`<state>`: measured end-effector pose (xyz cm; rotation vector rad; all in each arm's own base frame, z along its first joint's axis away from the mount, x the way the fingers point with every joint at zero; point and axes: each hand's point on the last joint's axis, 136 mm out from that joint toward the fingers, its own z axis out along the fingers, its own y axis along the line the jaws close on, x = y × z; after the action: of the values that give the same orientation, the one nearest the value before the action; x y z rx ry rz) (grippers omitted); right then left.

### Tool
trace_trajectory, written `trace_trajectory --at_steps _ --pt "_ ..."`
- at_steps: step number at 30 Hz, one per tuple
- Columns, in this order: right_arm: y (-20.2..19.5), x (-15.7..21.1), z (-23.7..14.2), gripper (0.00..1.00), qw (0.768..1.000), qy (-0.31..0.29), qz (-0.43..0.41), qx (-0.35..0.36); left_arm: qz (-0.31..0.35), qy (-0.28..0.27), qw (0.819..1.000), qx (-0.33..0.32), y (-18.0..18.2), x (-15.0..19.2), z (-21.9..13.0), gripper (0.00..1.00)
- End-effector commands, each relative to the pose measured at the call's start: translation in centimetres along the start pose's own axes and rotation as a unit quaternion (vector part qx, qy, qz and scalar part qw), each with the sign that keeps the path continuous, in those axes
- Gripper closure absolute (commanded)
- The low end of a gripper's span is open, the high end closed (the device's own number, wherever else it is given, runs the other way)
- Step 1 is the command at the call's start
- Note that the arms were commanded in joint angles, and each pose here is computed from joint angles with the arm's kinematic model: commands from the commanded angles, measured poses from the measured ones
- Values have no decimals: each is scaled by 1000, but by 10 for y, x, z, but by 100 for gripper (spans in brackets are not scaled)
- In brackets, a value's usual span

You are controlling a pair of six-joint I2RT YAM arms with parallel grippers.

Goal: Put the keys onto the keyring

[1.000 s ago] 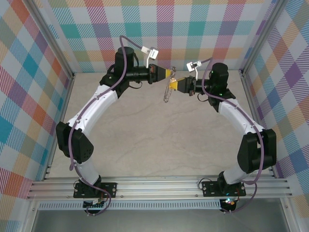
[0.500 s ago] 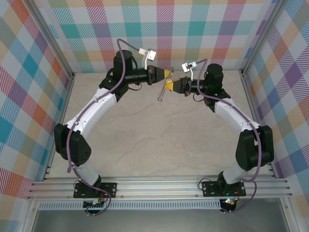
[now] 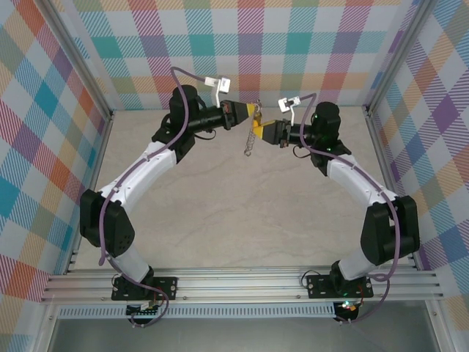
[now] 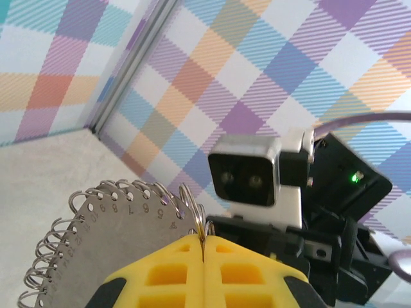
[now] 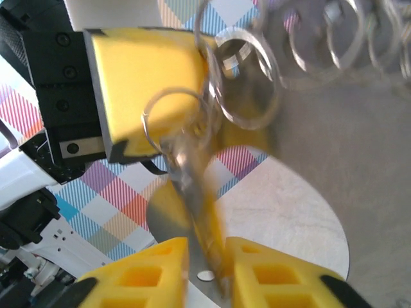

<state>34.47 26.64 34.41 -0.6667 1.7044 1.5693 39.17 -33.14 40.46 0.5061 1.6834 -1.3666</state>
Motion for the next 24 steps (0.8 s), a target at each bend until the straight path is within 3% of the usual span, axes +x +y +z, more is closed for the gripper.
trace_trajectory --at_steps 1,8,16,24 --pt "16 -1 -7 74 1000 -8 -18 7 54 -68 995 44 -48 -40 -15 100" --pt "34 5 -25 69 999 -13 -40 34 64 -68 994 50 -54 -42 -18 100" --pt "43 -47 -39 66 987 -107 -70 96 68 -61 994 60 -60 -39 -20 100" --pt "50 -85 -34 69 983 -146 -81 78 71 -53 994 68 -66 -36 -22 100"
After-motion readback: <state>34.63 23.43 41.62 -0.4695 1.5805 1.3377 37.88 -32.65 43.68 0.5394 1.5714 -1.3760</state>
